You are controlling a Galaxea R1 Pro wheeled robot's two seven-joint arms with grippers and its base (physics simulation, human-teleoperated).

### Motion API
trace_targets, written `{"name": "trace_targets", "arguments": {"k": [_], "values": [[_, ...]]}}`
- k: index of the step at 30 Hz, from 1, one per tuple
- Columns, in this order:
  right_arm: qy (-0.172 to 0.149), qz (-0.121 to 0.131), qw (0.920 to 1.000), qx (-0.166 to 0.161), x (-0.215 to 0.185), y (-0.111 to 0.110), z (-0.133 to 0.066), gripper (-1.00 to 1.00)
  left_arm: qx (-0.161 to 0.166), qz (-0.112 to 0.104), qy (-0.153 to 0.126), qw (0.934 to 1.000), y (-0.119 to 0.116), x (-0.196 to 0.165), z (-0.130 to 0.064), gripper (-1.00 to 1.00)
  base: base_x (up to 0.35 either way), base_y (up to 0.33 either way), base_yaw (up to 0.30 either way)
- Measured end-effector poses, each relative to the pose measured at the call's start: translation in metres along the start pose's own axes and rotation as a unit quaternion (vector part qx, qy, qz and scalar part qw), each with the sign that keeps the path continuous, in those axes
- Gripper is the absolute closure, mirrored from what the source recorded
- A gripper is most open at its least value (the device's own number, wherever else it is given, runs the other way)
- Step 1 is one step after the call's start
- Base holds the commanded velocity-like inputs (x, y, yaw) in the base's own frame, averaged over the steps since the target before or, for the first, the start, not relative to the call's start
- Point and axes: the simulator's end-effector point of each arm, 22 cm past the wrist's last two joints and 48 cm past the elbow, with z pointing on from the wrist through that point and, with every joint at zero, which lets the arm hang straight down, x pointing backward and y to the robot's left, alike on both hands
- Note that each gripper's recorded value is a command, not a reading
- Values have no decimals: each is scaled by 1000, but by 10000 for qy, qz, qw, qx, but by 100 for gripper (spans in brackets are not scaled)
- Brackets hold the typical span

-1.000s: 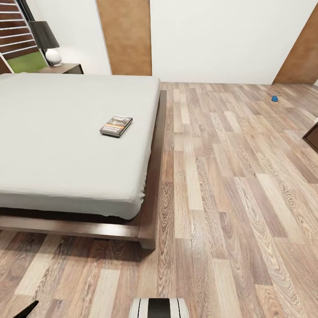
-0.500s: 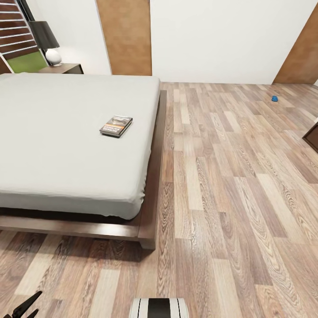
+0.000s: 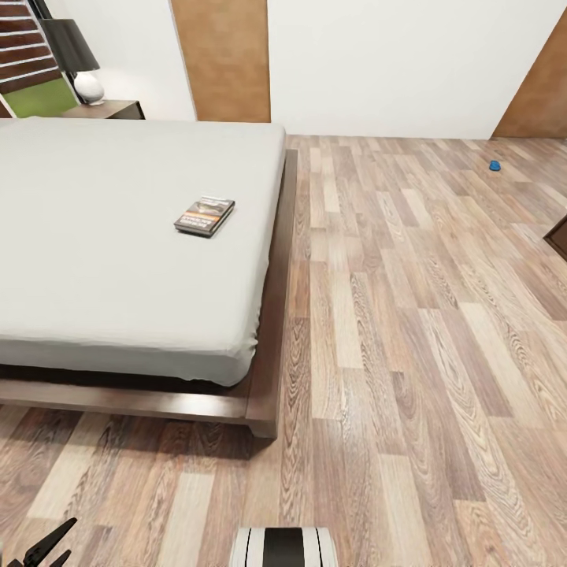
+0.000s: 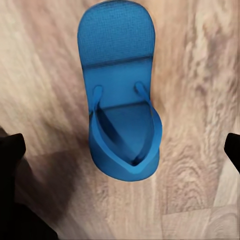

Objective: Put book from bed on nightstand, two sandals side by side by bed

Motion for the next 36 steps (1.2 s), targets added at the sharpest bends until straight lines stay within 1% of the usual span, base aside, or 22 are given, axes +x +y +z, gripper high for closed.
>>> {"name": "trace_targets", "arguments": {"k": [8,22,32,36], "values": [[128,-6,9999,70,7,-5,7,-100,-145,-49,56,9999,12,5,1,-100,0,0,0],[227,-35,9997,126,1,-6,17,-100,-381,-143,163,9990,31,13,0,-100,0,0,0],[207,-61,9997,132,-16,-2,24,-100,-543,-201,238,9980,44,19,-1,-100,0,0,0],[247,-107,9995,162,-17,-3,27,-100,-611,-229,267,9975,49,21,-1,-100,0,0,0]]}}
